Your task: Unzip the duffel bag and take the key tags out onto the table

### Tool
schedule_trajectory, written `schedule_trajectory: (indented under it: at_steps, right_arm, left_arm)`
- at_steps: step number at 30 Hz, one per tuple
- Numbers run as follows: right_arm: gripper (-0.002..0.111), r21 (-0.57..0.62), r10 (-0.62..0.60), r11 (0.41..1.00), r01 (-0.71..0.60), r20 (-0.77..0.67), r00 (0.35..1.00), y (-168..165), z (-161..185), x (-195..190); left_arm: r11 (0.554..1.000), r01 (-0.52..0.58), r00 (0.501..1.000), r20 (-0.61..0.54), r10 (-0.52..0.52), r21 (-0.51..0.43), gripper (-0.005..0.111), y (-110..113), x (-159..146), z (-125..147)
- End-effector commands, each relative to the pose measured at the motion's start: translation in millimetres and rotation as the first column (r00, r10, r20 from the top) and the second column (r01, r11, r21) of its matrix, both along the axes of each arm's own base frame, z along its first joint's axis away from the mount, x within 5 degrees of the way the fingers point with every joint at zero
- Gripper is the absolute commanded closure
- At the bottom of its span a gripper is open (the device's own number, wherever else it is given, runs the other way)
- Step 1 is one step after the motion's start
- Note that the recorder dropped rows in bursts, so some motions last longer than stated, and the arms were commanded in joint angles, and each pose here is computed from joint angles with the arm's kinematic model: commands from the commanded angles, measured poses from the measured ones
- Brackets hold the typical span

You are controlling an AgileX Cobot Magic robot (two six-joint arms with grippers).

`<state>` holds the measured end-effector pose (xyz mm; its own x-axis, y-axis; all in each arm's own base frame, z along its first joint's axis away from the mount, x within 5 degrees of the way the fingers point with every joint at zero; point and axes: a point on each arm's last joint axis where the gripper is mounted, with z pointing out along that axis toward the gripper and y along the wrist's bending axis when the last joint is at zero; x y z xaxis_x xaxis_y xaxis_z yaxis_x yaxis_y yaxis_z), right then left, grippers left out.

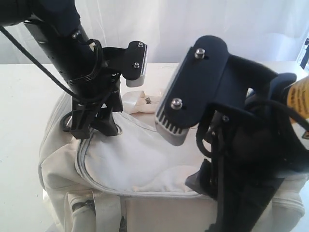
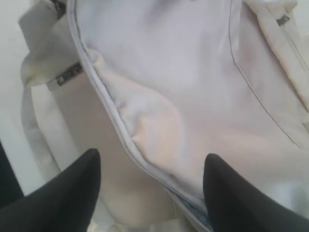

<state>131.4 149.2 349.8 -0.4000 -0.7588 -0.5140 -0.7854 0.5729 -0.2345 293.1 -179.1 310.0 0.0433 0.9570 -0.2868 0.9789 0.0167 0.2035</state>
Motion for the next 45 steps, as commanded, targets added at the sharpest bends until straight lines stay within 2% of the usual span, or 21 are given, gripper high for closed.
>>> schedule_trajectory:
  at_steps: [1,8,14,16,19,21,28,31,45]
  right_arm:
    - [0.052,-0.051,-0.082,0.995,0.083,0.02,0.996,-11,-5,0]
    - [0.055,-0.038,-0.129,0.991,0.132,0.063,0.99,-25,-5,-4]
    - [0.055,-0.012,-0.137,0.99,0.139,0.088,0.987,-28,-1,-5]
    - [0.055,-0.014,-0.137,0.99,0.139,0.091,0.986,-28,-1,-5]
    - [0.055,-0.012,-0.138,0.99,0.14,0.094,0.986,-28,0,-5]
    - [0.055,-0.011,-0.138,0.99,0.139,0.096,0.986,-28,-1,-4]
    - [0.055,-0.024,-0.125,0.992,0.127,0.093,0.988,-27,-13,-4]
    - [0.055,-0.026,-0.124,0.992,0.127,0.092,0.988,-27,-14,-4]
    - [0.055,-0.004,-0.115,0.993,0.117,0.105,0.988,-25,-13,-3]
  left_arm:
    - [1.0,-0.03,0.999,-0.019,0.03,-0.003,0.048,-2,0,-4]
    - [0.998,-0.042,0.997,-0.069,0.045,0.044,0.048,-7,11,-28]
    - [0.994,-0.052,0.991,-0.118,0.064,0.095,0.048,-3,8,-32]
    - [0.994,-0.05,0.99,-0.128,0.063,0.101,0.058,-3,7,-32]
    - [0.995,-0.052,0.992,-0.109,0.062,0.089,0.091,-1,4,-25]
    - [0.996,-0.054,0.994,-0.089,0.061,0.077,0.107,0,3,-19]
    - [0.996,-0.09,0.996,0.021,0.09,-0.01,0.107,-1,4,24]
    - [0.994,-0.104,0.994,0.026,0.104,-0.022,0.107,-2,5,32]
    - [0.992,-0.125,0.992,0.009,0.125,-0.017,0.107,0,4,34]
